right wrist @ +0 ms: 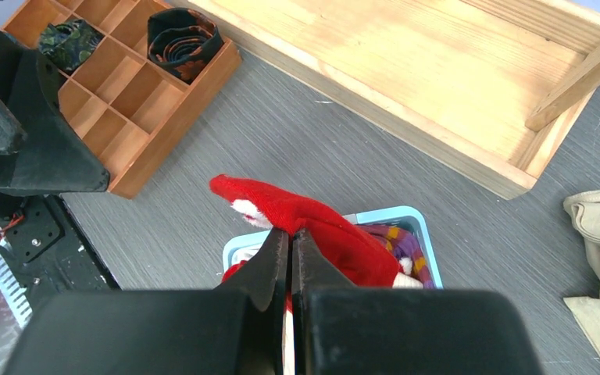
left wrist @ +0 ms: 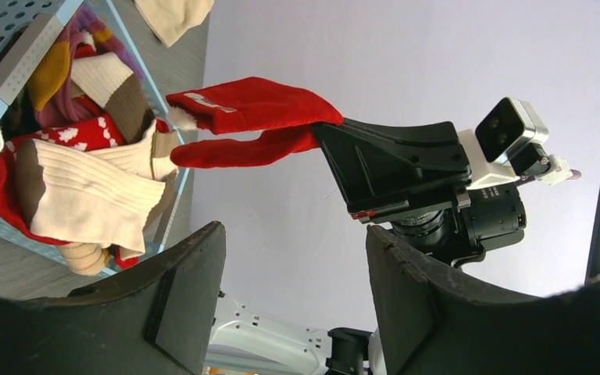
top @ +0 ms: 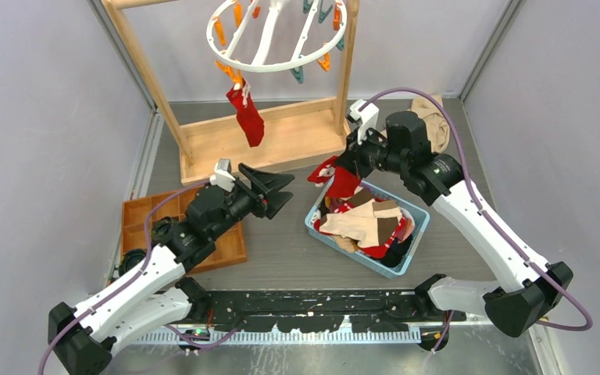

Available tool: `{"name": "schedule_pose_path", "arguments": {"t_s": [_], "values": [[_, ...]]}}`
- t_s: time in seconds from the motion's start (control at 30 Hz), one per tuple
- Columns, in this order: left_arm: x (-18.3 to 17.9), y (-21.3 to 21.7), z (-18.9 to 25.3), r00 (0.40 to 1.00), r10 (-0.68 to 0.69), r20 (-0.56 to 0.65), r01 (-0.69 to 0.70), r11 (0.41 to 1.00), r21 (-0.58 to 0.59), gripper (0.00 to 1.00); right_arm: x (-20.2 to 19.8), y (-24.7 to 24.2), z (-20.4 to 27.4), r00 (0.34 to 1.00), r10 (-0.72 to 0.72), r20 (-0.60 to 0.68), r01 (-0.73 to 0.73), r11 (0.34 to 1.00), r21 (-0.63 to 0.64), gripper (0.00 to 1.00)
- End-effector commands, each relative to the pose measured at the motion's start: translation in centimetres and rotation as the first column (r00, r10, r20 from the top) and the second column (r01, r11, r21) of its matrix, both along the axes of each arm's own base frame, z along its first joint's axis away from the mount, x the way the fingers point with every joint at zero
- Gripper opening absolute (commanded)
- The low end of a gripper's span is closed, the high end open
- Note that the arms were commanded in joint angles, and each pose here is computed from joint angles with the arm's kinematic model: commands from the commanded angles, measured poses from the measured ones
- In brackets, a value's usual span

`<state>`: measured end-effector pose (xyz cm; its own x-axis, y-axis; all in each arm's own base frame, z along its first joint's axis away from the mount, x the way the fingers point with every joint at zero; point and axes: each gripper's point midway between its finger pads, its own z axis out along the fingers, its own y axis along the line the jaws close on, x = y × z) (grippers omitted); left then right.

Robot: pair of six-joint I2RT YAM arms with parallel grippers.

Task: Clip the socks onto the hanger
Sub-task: Pick up the sock from the bin.

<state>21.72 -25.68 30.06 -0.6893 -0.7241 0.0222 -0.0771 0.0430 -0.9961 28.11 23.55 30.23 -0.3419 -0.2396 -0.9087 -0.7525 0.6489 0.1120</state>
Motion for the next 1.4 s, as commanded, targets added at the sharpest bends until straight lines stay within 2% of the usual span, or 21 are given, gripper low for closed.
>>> {"name": "schedule_pose_path", "arguments": {"t_s": [0.0, 0.37, 0.63, 1.1, 1.2, 1.37], "values": [[0.1, -0.8, 2.1, 0.999, -0.026, 0.025, 0.027, 0.999, -0.038, 0.67, 1.0, 0.8, 2.6, 0.997, -0.005, 0.080, 0.001, 0.999, 0.044, 0.01], [2.1, -3.3, 2.7, 0.999, -0.050, -0.001, 0.049, 0.995, -0.091, 0.67, 0.0, 2.2, 2.5, 0.996, 0.055, 0.069, -0.060, 0.996, 0.066, 0.01], [3.8, -4.8, 2.1, 0.999, -0.044, -0.015, 0.042, 0.994, -0.106, 0.67, -2.6, 3.2, 2.8, 0.983, 0.164, 0.077, -0.171, 0.981, 0.088, 0.01], [4.5, -5.0, 1.8, 1.000, -0.029, -0.007, 0.029, 0.997, -0.076, 0.66, -5.1, 3.1, 2.0, 0.949, 0.267, 0.167, -0.270, 0.963, -0.005, 0.01], [4.5, -5.2, 1.8, 0.999, -0.035, -0.001, 0.035, 0.997, -0.068, 0.60, -5.5, 3.2, 2.0, 0.937, 0.291, 0.194, -0.292, 0.956, -0.025, 0.01], [4.6, -5.4, 1.5, 0.999, -0.045, 0.024, 0.045, 0.999, -0.026, 0.26, -5.9, 3.3, 2.0, 0.916, 0.325, 0.233, -0.318, 0.946, -0.071, 0.01]]}}
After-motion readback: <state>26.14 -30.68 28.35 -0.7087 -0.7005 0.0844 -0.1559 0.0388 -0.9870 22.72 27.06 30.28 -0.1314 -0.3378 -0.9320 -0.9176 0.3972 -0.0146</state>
